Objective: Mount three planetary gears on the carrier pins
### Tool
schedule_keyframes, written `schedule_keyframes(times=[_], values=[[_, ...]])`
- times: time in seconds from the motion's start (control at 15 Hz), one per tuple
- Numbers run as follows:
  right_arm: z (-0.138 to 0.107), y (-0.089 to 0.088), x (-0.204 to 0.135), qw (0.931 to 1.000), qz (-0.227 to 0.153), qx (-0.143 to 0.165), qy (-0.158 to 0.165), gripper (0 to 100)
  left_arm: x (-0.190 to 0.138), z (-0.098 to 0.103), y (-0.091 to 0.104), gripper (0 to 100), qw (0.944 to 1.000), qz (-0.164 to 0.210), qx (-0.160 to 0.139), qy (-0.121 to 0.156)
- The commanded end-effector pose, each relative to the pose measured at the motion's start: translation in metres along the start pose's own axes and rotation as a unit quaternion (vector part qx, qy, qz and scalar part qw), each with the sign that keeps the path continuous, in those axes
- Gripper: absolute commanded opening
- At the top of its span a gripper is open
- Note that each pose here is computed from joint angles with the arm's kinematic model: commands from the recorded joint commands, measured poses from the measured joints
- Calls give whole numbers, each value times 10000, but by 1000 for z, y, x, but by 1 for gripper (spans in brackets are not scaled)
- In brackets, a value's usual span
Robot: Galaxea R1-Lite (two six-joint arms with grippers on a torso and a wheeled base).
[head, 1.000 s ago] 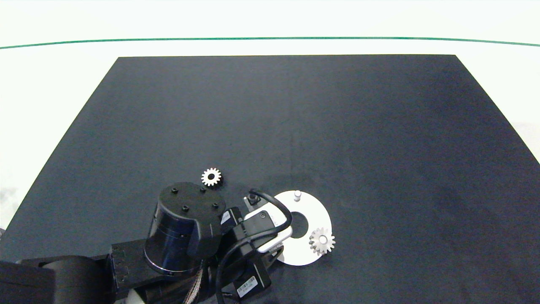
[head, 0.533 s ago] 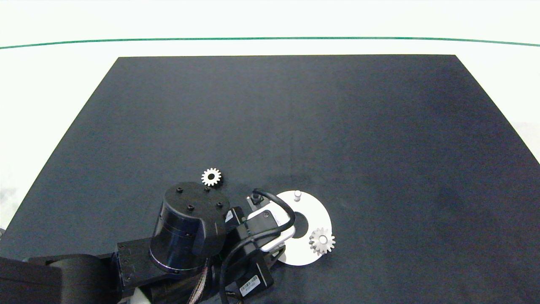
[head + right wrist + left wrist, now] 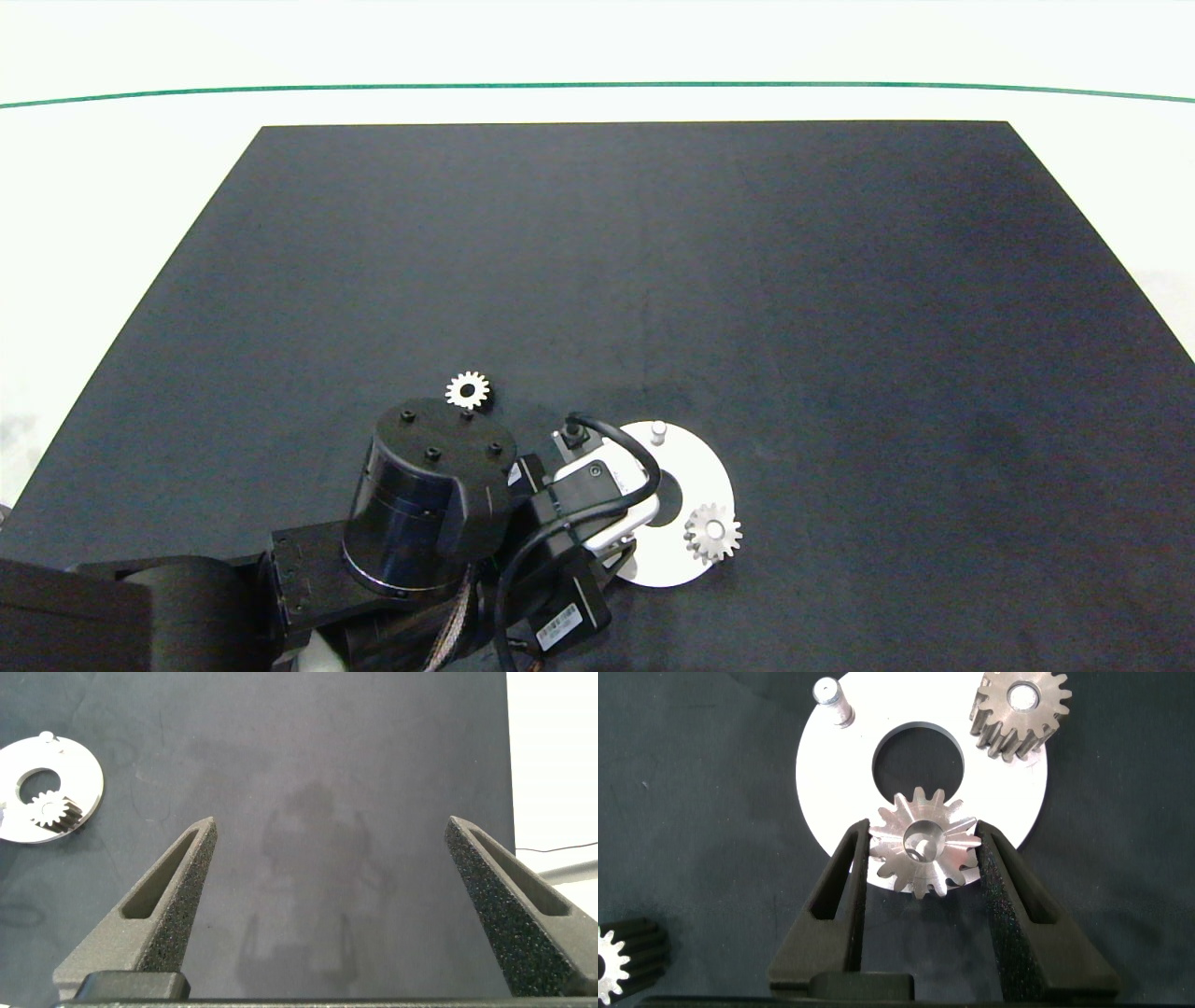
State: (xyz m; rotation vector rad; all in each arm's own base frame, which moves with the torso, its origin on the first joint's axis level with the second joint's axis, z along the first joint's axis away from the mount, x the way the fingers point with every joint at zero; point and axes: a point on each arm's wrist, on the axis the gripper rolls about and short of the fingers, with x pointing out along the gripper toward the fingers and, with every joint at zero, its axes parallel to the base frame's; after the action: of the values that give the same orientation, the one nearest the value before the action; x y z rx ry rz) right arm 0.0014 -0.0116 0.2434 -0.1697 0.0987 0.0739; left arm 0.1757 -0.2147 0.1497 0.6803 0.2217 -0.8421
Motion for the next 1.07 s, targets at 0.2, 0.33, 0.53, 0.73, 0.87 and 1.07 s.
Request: schedule_keyframes(times=[0.2, 0.33, 0.53, 0.73, 0.87, 1.07], values=[[0, 0, 0, 10000, -11, 12, 6, 100, -6, 5, 4, 4, 9999, 80, -9, -130], [0, 0, 0, 10000, -11, 12, 6, 100, -7, 4, 4, 4, 9999, 80, -9, -130], [1, -1, -1, 10000, -14, 27, -21, 100, -10, 1, 2, 4, 9999, 56, -18, -83], [2, -1, -1, 10000, -14, 27, -21, 100, -11, -4, 0, 4, 10000, 17, -22, -9], [2, -1, -1, 10000, -15, 30, -27, 100, -10, -5, 0, 4, 10000, 19, -24, 2], [2, -1, -1, 10000, -15, 30, -27, 100, -9, -6, 0, 4, 10000, 28, -38, 15]])
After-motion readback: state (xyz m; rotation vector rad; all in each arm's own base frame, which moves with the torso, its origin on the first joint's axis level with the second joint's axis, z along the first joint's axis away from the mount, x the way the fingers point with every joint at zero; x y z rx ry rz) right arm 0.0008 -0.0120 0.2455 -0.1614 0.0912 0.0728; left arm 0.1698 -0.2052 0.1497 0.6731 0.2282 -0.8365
